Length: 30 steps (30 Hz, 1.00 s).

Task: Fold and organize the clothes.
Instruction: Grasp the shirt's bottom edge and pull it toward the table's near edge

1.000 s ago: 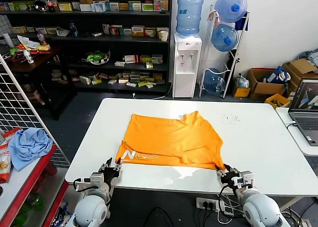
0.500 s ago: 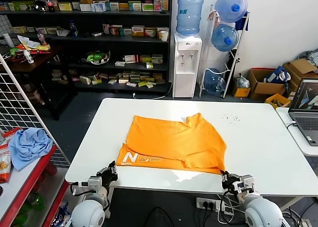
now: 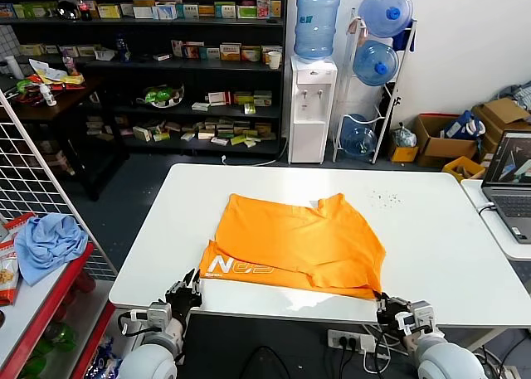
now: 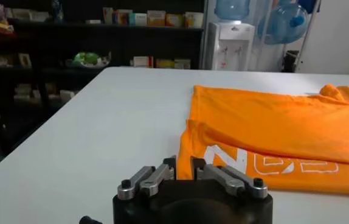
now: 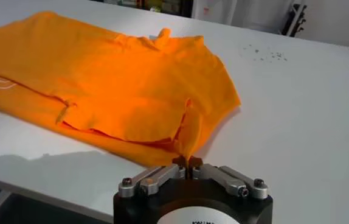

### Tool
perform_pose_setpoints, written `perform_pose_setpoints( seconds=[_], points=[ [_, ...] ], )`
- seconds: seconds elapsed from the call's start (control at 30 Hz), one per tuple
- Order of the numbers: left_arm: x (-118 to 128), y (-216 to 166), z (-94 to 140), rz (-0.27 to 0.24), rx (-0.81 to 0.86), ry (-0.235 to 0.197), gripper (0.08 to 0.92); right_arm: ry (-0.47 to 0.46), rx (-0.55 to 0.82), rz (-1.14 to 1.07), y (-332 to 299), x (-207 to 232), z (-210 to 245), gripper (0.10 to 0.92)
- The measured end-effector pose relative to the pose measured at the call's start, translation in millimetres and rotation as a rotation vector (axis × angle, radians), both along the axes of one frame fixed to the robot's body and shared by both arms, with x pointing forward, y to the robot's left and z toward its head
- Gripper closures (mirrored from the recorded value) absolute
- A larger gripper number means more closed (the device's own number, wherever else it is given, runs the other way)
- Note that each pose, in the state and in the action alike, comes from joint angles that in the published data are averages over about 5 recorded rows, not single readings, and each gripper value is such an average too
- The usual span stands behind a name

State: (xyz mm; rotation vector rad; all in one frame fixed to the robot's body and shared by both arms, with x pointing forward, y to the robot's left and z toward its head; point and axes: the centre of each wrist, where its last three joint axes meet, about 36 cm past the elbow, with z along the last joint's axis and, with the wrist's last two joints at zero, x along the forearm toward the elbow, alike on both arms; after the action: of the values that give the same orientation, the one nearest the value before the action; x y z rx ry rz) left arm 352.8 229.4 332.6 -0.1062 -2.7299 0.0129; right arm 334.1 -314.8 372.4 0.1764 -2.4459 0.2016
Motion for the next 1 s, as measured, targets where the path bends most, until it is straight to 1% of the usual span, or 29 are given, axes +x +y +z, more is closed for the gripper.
perform_pose_setpoints(
  seconds=[0.1, 0.33, 0.4, 0.43, 0.53, 0.77, 1.0],
  points=[
    [4, 0, -4, -0.002, 0.002, 0.002, 0.542, 0.002, -0.002, 0.002, 0, 0, 0, 0.889],
    [11, -1, -15, -0.001, -0.004, 0.022, 0.343, 0.006, -0.004, 0.008, 2, -2, 1, 0.889],
    [13, -1, -19, 0.001, -0.004, 0.027, 0.305, 0.006, -0.004, 0.009, 2, -3, 2, 0.889],
    [14, 0, -20, 0.003, -0.004, 0.029, 0.308, 0.006, -0.005, 0.01, 2, -3, 2, 0.889],
    [16, 2, -24, 0.006, -0.004, 0.038, 0.365, 0.005, -0.004, 0.012, 2, -4, 3, 0.889],
    [13, 4, -28, 0.011, -0.005, 0.048, 0.573, 0.0, -0.006, 0.019, 3, -5, 6, 0.889],
    [4, 7, -24, 0.015, 0.012, 0.052, 0.764, 0.0, -0.012, 0.029, 2, -9, 10, 0.889]
  ],
)
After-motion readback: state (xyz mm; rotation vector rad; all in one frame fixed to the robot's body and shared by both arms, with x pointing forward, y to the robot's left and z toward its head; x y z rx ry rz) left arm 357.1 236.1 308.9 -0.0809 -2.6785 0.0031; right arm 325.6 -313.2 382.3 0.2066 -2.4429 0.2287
